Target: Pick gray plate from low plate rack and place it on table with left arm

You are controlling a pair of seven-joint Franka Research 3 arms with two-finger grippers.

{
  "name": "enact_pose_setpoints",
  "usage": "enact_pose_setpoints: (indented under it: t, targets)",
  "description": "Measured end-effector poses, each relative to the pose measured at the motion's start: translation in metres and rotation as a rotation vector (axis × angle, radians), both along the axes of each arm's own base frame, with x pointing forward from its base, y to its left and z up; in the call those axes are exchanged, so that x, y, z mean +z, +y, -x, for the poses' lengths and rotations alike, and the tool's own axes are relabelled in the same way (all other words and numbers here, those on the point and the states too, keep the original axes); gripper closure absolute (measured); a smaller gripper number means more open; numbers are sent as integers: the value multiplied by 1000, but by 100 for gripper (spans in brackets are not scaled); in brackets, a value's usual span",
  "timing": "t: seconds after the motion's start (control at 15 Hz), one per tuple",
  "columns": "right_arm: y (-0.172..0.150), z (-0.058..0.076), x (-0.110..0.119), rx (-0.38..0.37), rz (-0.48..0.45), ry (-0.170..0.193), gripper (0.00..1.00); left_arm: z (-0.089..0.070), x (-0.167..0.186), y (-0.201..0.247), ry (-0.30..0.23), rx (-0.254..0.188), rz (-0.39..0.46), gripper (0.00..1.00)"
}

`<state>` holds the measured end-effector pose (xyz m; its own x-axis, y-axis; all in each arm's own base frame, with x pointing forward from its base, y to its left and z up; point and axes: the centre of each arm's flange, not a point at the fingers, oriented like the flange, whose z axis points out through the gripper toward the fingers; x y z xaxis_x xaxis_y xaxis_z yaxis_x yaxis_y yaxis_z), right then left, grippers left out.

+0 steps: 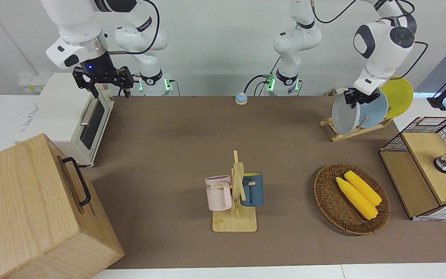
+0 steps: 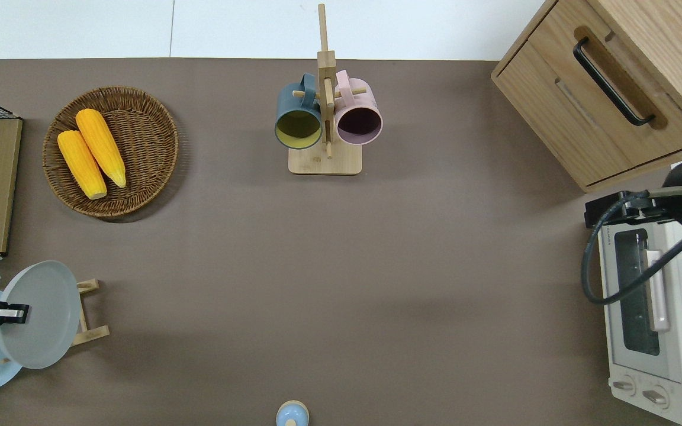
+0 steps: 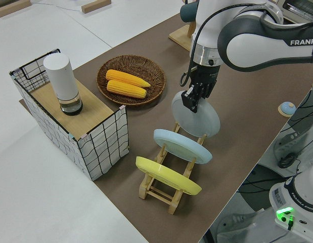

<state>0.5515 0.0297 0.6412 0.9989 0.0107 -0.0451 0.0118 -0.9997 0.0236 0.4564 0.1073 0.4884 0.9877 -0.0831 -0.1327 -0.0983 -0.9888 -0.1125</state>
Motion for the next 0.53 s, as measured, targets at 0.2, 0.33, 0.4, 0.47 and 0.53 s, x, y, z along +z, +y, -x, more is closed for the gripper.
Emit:
enact_pose_setpoints:
  t: [0.2, 0.33, 0.4, 0.47, 0.53]
  targets:
    - [0, 0, 0, 0, 0, 0, 1, -2, 28, -6, 4, -1, -6, 91]
    - [0, 0, 0, 0, 0, 0, 1, -2, 46, -13, 19, -4, -10, 91]
    - [0, 0, 0, 0, 0, 0, 1, -2, 53, -17, 28, 3, -12, 91]
    - [0, 0, 0, 0, 0, 0, 1, -1, 60, -21, 39, 12, -14, 91]
    - [0, 0, 0, 0, 0, 0, 1, 0, 64, -25, 48, 18, -14, 91]
